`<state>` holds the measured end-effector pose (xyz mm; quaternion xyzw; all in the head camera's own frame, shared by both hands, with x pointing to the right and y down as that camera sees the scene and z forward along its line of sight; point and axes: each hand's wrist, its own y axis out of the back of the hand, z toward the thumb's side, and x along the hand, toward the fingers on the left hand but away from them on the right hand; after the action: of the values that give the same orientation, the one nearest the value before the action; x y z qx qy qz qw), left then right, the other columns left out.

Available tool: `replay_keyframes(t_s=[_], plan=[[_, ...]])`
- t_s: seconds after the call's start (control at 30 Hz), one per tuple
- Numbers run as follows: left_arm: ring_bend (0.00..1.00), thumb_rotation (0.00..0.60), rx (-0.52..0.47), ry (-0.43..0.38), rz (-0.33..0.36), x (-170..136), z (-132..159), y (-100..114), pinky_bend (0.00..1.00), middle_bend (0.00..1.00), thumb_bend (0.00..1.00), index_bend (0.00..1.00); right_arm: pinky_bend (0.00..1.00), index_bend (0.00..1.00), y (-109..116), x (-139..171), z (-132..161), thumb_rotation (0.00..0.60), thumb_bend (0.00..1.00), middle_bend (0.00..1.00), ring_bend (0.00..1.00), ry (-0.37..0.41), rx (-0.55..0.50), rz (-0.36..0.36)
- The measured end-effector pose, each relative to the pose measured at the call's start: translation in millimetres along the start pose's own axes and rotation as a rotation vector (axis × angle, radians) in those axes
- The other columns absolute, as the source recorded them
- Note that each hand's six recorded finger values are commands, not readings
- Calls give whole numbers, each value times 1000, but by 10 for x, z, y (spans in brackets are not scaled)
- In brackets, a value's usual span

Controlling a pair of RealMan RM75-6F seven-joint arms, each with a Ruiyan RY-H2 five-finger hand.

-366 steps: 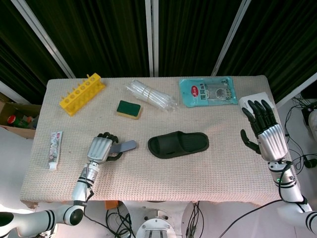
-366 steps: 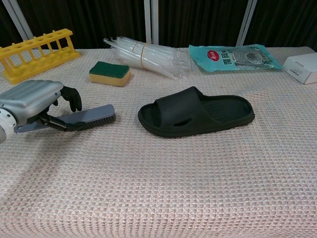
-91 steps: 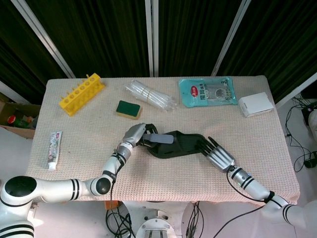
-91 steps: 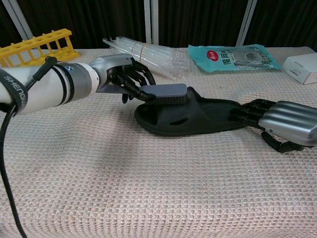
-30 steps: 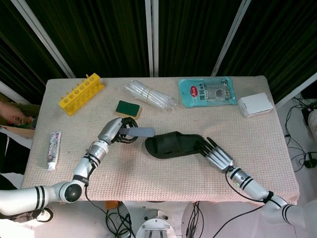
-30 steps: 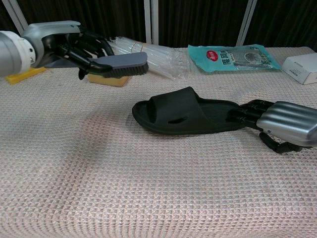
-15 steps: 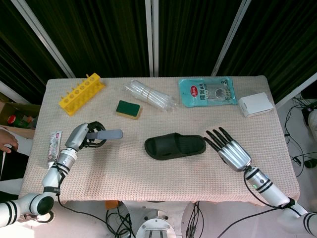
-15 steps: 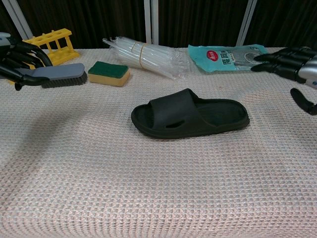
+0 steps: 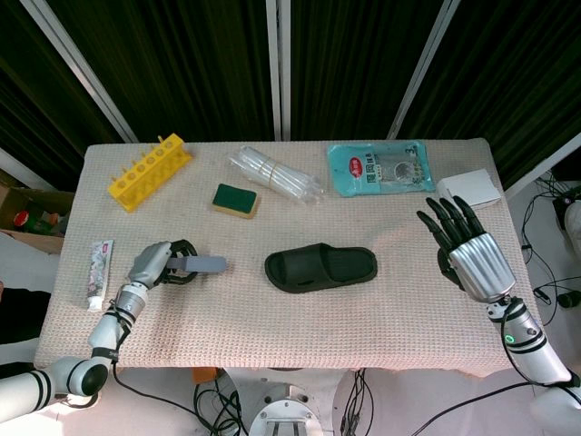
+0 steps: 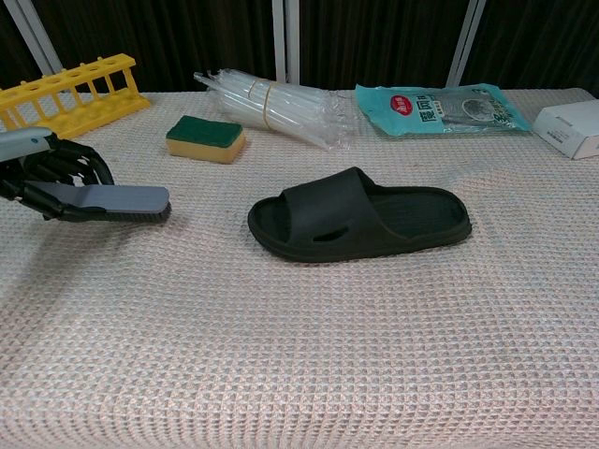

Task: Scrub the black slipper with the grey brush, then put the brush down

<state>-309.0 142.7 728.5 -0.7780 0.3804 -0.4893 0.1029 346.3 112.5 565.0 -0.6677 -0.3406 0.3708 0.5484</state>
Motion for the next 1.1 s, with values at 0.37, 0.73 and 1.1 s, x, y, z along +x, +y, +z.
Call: replay_keyframes(t_s=[0.37, 0.73, 1.1], plan=[[585, 600, 2, 21, -13, 34, -137, -88, 593, 610, 397, 595, 0, 0, -28, 29, -25, 600, 778, 0, 0, -12, 7, 10], [292, 600, -8, 7, -48, 29, -188, -154, 391, 313, 347, 255, 0, 0, -15, 43, -57, 600, 778, 0, 0, -28, 36, 9], [193, 600, 17, -20, -25, 4, -173, -114, 325, 293, 347, 255, 0, 0, 5, 48, -72, 600, 778, 0, 0, -33, 44, 0]])
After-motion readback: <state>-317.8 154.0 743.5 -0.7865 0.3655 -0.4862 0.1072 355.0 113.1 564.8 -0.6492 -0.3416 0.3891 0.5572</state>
